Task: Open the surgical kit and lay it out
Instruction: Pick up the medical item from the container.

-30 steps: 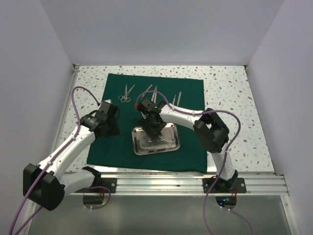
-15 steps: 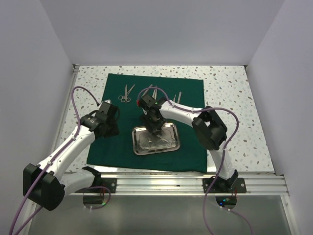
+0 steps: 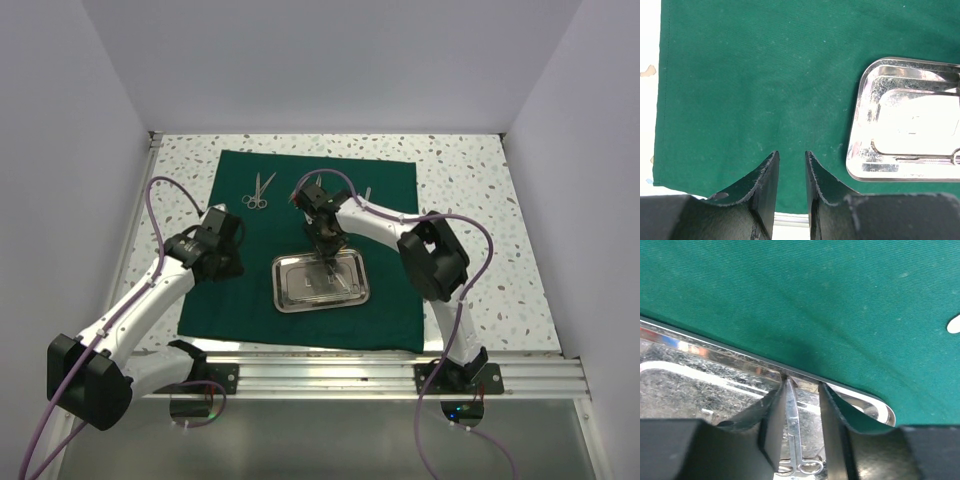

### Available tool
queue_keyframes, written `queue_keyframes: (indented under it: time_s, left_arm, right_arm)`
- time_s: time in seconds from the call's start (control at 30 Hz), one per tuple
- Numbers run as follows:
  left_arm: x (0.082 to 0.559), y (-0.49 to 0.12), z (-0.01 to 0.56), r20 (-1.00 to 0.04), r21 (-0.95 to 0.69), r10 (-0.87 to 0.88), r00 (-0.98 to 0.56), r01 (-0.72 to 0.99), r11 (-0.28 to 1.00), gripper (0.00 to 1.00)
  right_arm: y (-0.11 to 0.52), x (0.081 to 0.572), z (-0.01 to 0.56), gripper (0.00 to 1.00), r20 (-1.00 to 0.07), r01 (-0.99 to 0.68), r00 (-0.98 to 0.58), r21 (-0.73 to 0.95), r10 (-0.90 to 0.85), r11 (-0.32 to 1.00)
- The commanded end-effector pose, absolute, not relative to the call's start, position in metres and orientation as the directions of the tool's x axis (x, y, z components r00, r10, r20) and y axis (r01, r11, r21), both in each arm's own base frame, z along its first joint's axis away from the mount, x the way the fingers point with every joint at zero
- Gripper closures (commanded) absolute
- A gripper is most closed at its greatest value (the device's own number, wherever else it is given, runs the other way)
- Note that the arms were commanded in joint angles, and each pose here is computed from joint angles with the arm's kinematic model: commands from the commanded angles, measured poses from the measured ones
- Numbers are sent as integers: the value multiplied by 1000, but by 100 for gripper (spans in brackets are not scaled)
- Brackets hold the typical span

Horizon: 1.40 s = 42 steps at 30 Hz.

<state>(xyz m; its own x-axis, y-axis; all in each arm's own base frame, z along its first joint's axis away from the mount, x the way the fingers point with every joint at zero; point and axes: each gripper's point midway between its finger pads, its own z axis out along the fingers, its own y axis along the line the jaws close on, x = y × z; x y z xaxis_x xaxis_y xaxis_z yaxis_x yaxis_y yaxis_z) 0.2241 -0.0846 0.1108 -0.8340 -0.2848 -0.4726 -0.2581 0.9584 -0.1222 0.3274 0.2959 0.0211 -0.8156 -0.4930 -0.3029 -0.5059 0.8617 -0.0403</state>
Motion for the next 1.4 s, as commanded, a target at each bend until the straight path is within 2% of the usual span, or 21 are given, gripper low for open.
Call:
queue_keyframes:
  time_s: [0.0, 0.3, 0.47, 0.57, 0.7, 1.13, 1.37]
  left_arm:
    - [225, -80, 115, -484, -124, -316, -816, -294, 948, 69]
    - [225, -81, 114, -481, -126, -319, -817, -295, 947, 70]
    - [227, -78, 119, -489, -108, -303, -818, -288, 951, 70]
    - [229, -79, 120, -488, -104, -297, -820, -283, 953, 70]
    - [235, -83, 123, -491, -114, -294, -820, -274, 955, 71]
    - [244, -84, 131, -516, -109, -272, -812, -253, 961, 71]
    - [248, -86, 135, -526, -109, -256, -811, -234, 966, 71]
  right_arm:
    - [284, 320, -1, 64, -235, -494, -838, -58, -493, 867]
    - [273, 305, -17, 80, -193, -482, -854, -55, -483, 874]
    - [272, 298, -29, 100, -157, -478, -864, -44, -478, 877]
    - [272, 295, -31, 100, -147, -472, -870, -33, -471, 881]
    - [273, 302, -12, 100, -187, -456, -870, -43, -456, 889]
    - [319, 351, 125, 100, -461, -396, -825, 60, -327, 916]
    - [364, 391, 155, 100, -555, -319, -817, 208, -157, 924]
